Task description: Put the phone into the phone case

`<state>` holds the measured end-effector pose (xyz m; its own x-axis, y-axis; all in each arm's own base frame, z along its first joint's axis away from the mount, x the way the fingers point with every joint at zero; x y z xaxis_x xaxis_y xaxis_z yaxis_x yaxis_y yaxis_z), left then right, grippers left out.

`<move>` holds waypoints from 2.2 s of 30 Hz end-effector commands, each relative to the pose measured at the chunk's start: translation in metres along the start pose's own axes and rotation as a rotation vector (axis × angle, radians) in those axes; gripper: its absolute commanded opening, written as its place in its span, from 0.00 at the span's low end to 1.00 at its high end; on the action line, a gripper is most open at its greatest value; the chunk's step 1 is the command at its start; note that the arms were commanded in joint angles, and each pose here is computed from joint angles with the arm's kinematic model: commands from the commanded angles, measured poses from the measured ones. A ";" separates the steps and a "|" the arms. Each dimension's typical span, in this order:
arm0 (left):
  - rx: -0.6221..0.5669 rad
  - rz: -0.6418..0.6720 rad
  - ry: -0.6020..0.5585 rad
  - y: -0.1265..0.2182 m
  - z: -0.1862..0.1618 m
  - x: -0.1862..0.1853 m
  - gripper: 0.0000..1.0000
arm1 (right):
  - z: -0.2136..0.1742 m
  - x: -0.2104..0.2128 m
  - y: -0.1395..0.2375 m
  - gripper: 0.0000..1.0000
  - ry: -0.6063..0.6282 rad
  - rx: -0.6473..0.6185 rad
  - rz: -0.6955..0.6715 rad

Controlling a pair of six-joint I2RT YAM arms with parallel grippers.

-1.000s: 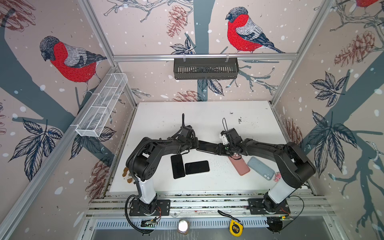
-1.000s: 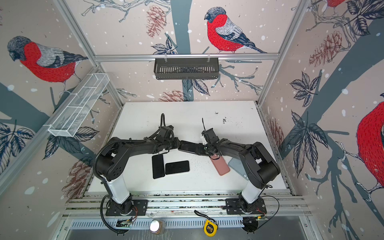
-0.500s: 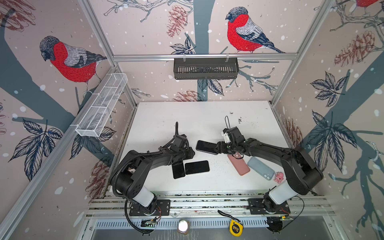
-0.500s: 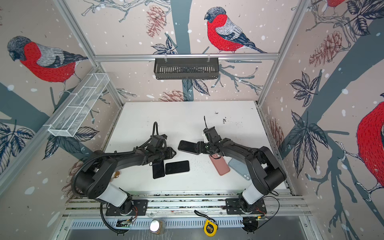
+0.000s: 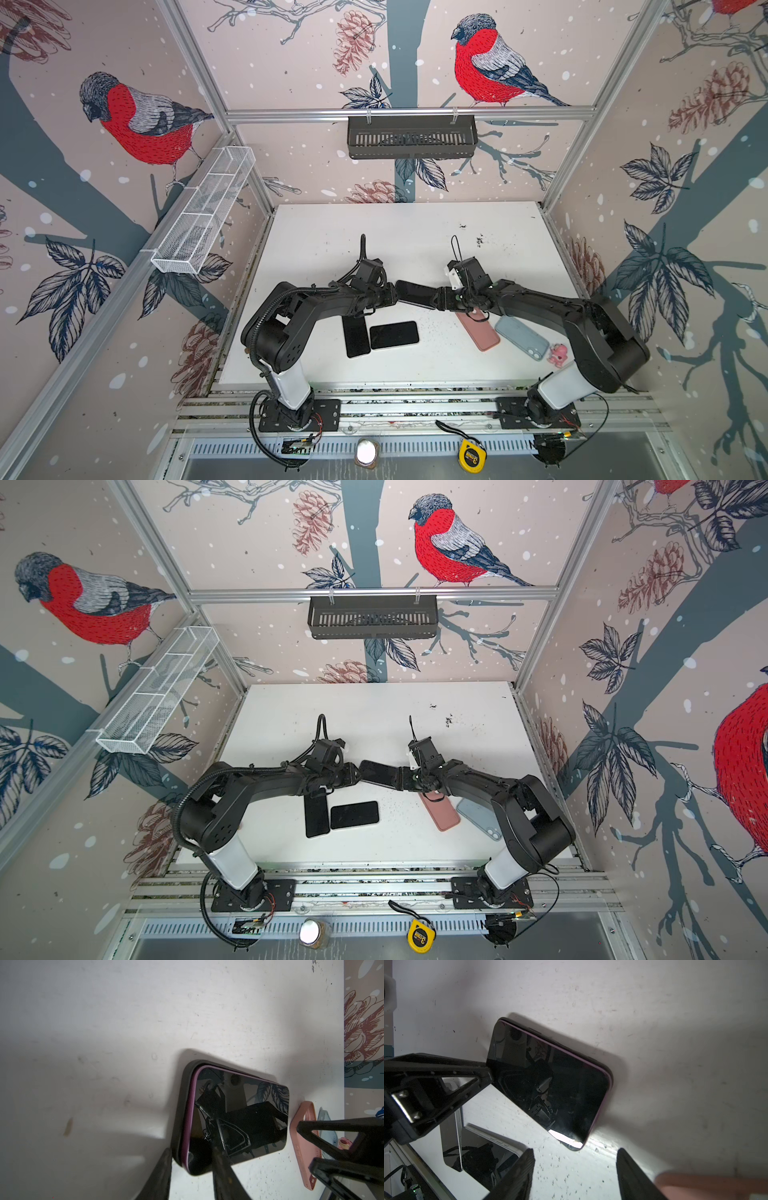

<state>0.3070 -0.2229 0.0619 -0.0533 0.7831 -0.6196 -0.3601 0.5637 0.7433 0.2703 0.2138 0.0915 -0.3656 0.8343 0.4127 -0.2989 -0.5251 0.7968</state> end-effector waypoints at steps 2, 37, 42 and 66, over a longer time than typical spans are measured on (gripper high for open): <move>0.048 0.124 0.032 0.005 -0.018 0.025 0.26 | 0.001 0.002 0.000 0.64 0.000 -0.014 0.014; 0.125 0.187 -0.184 0.006 -0.012 0.008 0.19 | -0.012 -0.004 -0.002 0.65 -0.002 -0.010 0.012; 0.121 0.180 -0.194 0.009 -0.016 0.006 0.17 | -0.014 -0.004 -0.001 0.65 -0.004 -0.008 0.011; 0.145 0.220 -0.215 -0.007 -0.012 0.001 0.26 | -0.014 -0.006 -0.005 0.65 -0.005 -0.003 0.013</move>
<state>0.3043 -0.2395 0.0655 0.1251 0.8824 -0.4537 -0.2500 0.4705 0.8462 0.2592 0.2063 0.0769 -0.3609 0.8354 0.4146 -0.2911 -0.5233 0.8009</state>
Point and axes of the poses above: each gripper's point midway between its finger pads, its own y axis back along the fingers, its own x axis along the line the jaws close on, z = x × y, the point moved 5 cm from there along y, back along the fingers, and after that the axes turned 10 degrees about y, right-handed, at the moved point
